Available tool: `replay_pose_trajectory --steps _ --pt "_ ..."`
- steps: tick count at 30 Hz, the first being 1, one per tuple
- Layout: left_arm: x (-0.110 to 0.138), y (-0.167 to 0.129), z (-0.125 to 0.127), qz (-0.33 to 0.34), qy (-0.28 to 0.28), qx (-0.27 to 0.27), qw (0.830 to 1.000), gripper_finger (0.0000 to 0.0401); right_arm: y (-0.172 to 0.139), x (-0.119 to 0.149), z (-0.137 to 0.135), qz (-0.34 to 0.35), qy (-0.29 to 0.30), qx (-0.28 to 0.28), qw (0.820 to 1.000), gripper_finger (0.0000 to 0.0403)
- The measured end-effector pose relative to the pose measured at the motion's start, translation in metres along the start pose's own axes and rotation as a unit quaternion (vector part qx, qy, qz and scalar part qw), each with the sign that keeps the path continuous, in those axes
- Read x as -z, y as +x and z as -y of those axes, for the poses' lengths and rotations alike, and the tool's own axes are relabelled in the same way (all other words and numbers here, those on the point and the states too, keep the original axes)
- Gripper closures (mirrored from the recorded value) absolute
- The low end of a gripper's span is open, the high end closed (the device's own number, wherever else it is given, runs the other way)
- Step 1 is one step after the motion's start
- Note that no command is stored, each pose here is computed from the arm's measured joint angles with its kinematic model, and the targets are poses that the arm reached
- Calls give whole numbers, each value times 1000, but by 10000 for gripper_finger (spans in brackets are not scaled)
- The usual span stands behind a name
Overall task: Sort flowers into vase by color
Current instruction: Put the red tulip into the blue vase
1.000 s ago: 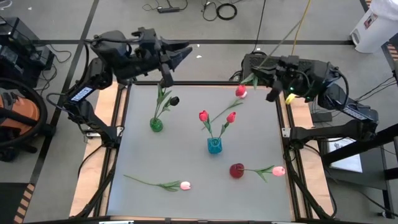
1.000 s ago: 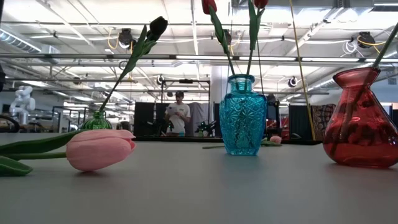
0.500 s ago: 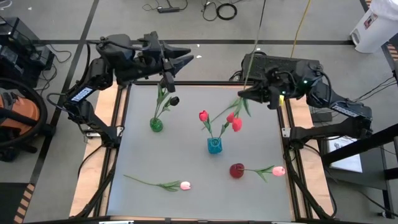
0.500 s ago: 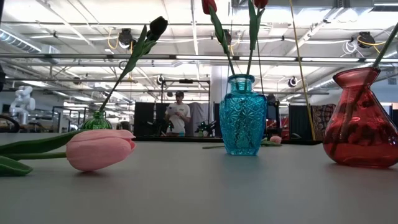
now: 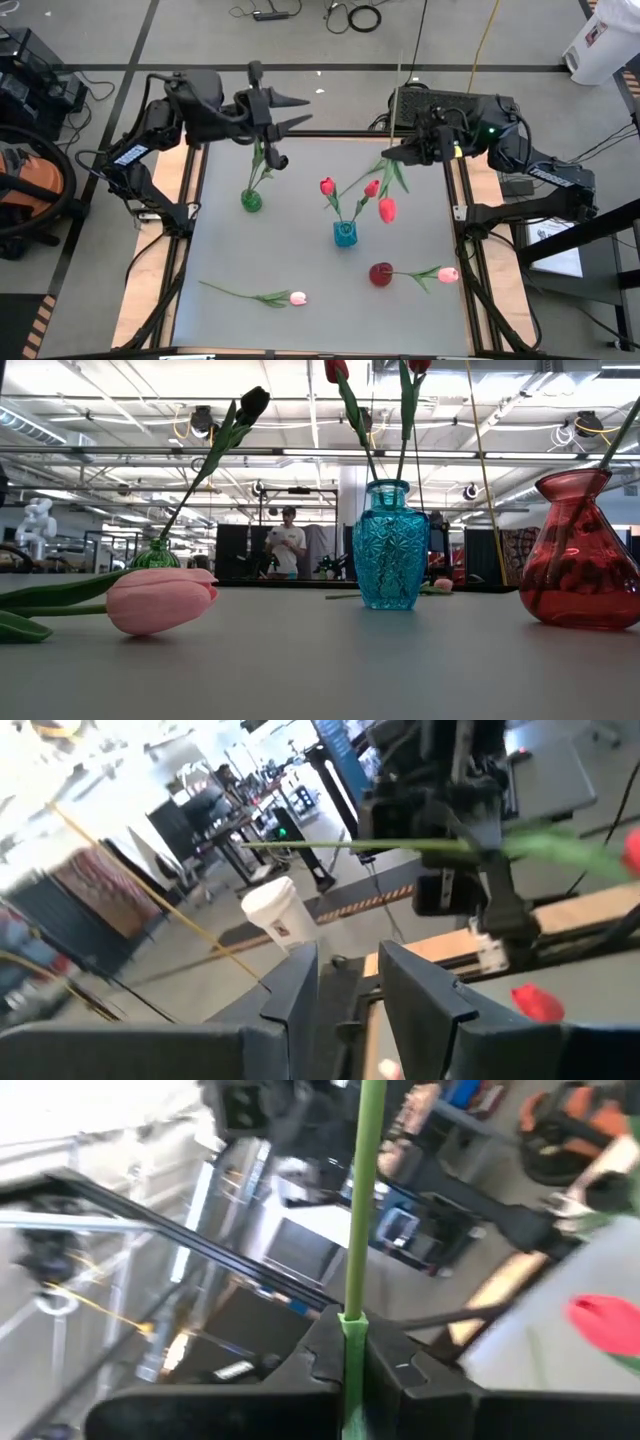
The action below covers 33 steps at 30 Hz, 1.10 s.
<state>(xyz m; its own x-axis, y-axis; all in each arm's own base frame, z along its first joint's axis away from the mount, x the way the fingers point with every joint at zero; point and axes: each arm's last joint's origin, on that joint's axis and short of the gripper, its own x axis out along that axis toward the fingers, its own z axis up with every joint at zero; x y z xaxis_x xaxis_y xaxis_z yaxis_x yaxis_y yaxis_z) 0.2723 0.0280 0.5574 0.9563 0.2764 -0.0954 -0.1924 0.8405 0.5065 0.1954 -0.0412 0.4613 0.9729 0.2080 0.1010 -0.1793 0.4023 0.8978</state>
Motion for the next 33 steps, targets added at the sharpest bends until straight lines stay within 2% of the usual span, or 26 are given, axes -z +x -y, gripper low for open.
replay_pose_trajectory --steps 6,10,13,19,23,26,33 --pt "-1 11 10 -10 95 -9 995 285 5 1 -11 5 31 -52 998 399" --pt "-1 26 19 -34 184 -37 982 285 12 5 -12 5 53 -65 996 399" --pt "0 39 29 -63 263 -53 961 285 19 9 -10 -8 73 -62 995 399" --pt "8 66 47 -117 398 -57 908 285 37 19 -5 -32 112 -59 991 399" --pt "13 81 56 -128 443 -50 886 285 48 27 -1 -52 126 -50 989 399" --pt "13 89 59 -125 457 -58 879 285 54 32 1 -65 140 -47 987 399" --pt "7 92 65 -101 465 -69 877 285 58 39 0 -70 153 -45 985 399"
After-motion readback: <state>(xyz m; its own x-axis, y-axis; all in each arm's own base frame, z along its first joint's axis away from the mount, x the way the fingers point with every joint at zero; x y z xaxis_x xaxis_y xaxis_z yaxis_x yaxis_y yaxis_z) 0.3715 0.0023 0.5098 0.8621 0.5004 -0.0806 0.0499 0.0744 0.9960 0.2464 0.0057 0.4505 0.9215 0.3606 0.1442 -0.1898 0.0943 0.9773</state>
